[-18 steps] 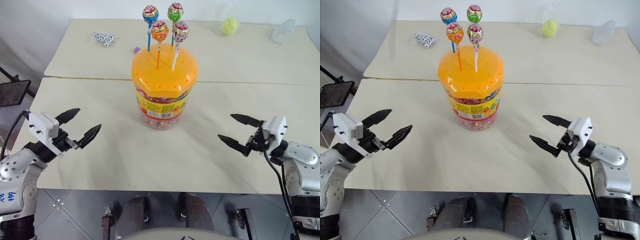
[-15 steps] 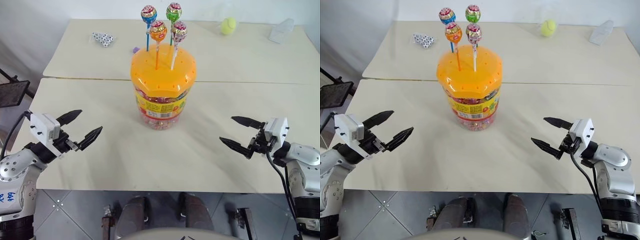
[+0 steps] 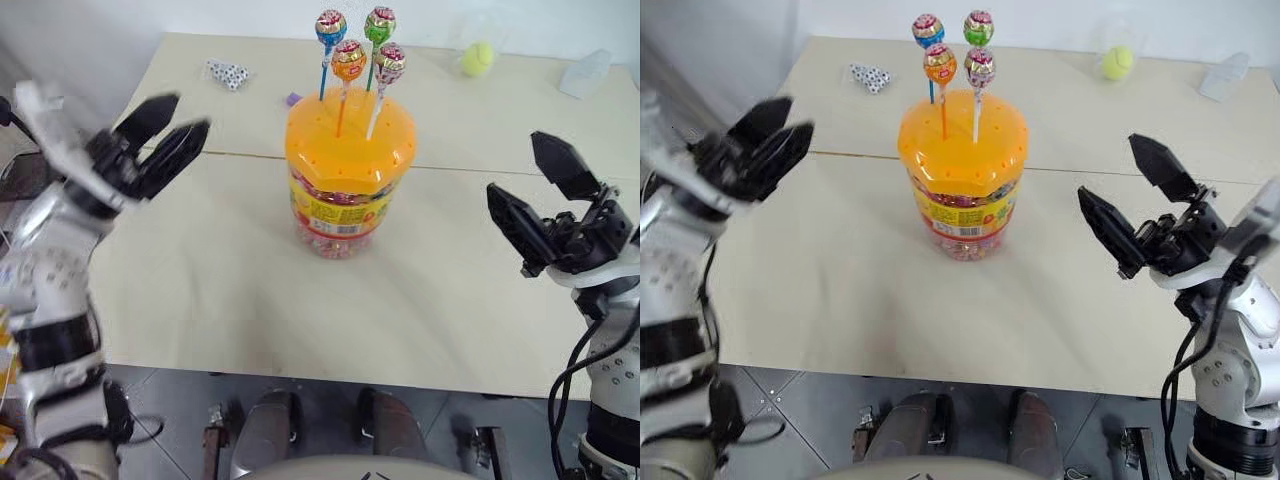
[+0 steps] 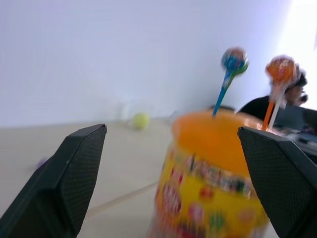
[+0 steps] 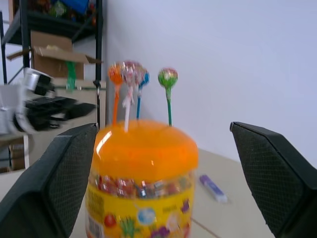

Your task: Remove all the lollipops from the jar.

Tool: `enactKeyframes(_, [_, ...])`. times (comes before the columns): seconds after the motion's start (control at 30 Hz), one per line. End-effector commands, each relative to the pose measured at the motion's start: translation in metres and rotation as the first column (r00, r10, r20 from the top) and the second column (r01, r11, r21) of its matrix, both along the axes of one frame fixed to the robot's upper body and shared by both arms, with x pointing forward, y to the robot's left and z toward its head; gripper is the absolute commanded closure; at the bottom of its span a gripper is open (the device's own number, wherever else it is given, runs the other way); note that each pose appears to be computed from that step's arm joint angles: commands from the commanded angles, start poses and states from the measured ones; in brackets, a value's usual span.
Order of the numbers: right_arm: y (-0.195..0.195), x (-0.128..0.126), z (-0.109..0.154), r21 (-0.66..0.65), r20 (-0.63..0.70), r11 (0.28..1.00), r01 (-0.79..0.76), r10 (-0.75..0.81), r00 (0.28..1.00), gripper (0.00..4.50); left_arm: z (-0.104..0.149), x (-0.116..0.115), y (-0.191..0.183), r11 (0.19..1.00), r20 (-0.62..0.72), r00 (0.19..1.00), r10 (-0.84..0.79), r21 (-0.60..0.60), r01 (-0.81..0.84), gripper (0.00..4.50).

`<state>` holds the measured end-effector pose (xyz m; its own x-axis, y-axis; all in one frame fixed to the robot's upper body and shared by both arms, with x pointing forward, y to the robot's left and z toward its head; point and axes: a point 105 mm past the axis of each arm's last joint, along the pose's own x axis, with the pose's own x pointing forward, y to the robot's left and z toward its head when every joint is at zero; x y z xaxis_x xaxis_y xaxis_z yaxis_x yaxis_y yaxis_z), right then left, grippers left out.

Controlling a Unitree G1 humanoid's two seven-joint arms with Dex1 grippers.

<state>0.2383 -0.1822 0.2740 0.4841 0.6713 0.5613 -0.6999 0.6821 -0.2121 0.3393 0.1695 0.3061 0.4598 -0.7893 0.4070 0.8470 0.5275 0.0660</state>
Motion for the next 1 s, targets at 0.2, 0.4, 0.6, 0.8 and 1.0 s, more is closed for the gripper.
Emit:
enactKeyframes(0.2, [0.000, -0.008, 0.001, -0.020, 0.016, 1.000, 0.008, -0.008, 1.000, 0.04, 0.018, 0.017, -0.060, 0.978, 0.020, 0.983, -0.180, 0.109, 0.177, 0.00])
enactKeyframes(0.4, [-0.001, -0.011, -0.008, -0.027, 0.007, 1.000, 0.011, -0.010, 1.000, 0.00, 0.014, 0.022, -0.078, 0.964, -0.010, 0.976, -0.219, 0.153, 0.218, 0.87])
enactKeyframes(0.6, [0.000, -0.012, -0.011, -0.030, 0.010, 0.999, 0.019, -0.018, 1.000, 0.00, 0.019, 0.021, -0.076, 0.965, 0.009, 0.971, -0.240, 0.115, 0.237, 2.67])
enactKeyframes(0.8, [0.006, -0.011, -0.010, -0.035, 0.018, 0.999, -0.002, 0.002, 1.000, 0.00, 0.042, 0.018, -0.070, 0.965, 0.070, 0.965, -0.254, -0.043, 0.258, 4.46])
enactKeyframes(1.0, [0.028, -0.006, -0.007, -0.097, 0.037, 0.988, -0.122, 0.126, 0.991, 0.00, 0.066, 0.014, -0.026, 0.936, 0.084, 0.981, -0.174, -0.296, 0.191, 4.49])
